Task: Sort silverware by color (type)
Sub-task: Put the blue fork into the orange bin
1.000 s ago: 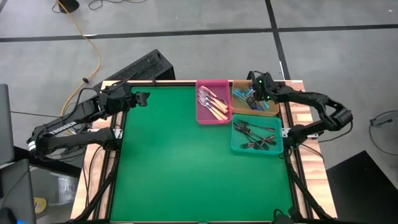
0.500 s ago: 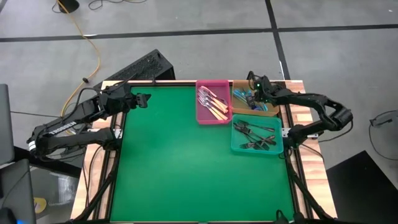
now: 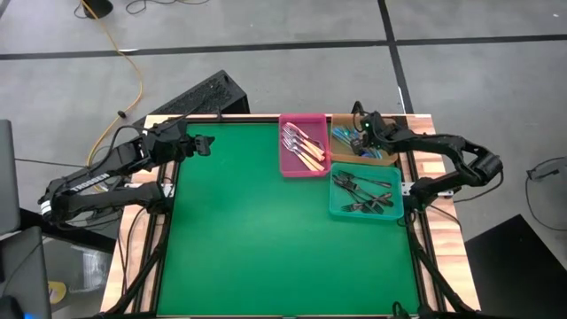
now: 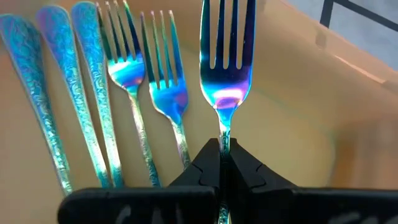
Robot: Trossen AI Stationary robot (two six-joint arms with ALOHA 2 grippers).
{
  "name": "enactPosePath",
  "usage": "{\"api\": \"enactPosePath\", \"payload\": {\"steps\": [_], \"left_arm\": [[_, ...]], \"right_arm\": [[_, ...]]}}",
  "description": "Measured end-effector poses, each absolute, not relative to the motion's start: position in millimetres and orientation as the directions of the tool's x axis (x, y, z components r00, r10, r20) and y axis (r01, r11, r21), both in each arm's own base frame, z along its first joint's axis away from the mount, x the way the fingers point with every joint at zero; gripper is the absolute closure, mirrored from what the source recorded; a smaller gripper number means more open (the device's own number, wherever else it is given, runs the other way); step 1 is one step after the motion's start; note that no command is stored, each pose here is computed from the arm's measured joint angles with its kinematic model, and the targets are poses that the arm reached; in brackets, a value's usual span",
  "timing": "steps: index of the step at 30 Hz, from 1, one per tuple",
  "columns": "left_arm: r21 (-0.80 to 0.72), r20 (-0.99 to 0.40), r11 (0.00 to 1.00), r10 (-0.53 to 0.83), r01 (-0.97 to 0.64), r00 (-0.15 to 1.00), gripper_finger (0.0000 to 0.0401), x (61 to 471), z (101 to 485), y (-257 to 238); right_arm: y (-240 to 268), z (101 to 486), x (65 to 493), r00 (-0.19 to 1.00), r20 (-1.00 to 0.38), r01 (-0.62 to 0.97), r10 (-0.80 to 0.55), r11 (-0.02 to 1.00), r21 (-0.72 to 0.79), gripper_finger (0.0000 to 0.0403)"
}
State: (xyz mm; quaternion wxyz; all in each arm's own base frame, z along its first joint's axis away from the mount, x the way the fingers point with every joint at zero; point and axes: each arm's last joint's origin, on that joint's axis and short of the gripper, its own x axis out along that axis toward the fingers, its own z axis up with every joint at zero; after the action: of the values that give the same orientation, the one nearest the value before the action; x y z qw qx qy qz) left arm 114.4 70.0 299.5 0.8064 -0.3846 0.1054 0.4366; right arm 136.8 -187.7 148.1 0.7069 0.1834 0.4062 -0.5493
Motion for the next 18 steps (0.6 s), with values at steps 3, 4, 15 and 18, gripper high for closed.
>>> {"api": "enactPosePath", "payload": {"steps": [3, 4, 15, 18], "left_arm": [[-0.530, -0.504, 0.323, 0.624, -0.784, 0.597, 0.0237, 114.5, 299.7, 70.0], [-0.530, -0.504, 0.323, 0.624, -0.784, 0.597, 0.0237, 114.5, 299.7, 70.0], [-0.537, -0.505, 0.327, 0.613, -0.778, 0.607, 0.0237, 114.8, 299.7, 69.7], [-0.540, -0.506, 0.323, 0.613, -0.777, 0.607, 0.0237, 114.8, 299.7, 69.7]], "right_arm": [[-187.5, 148.2, 137.3, 0.066, -0.774, 0.931, -0.630, 0.319, -0.179, 0.0378], [-187.5, 148.2, 137.3, 0.064, -0.773, 0.933, -0.631, 0.313, -0.178, 0.0378], [-184.5, 126.6, 154.9, -0.013, -0.792, 0.900, -0.611, 0.339, -0.276, 0.0378], [-185.7, 122.5, 159.9, -0.045, -0.791, 0.890, -0.610, 0.336, -0.309, 0.0378]]}}
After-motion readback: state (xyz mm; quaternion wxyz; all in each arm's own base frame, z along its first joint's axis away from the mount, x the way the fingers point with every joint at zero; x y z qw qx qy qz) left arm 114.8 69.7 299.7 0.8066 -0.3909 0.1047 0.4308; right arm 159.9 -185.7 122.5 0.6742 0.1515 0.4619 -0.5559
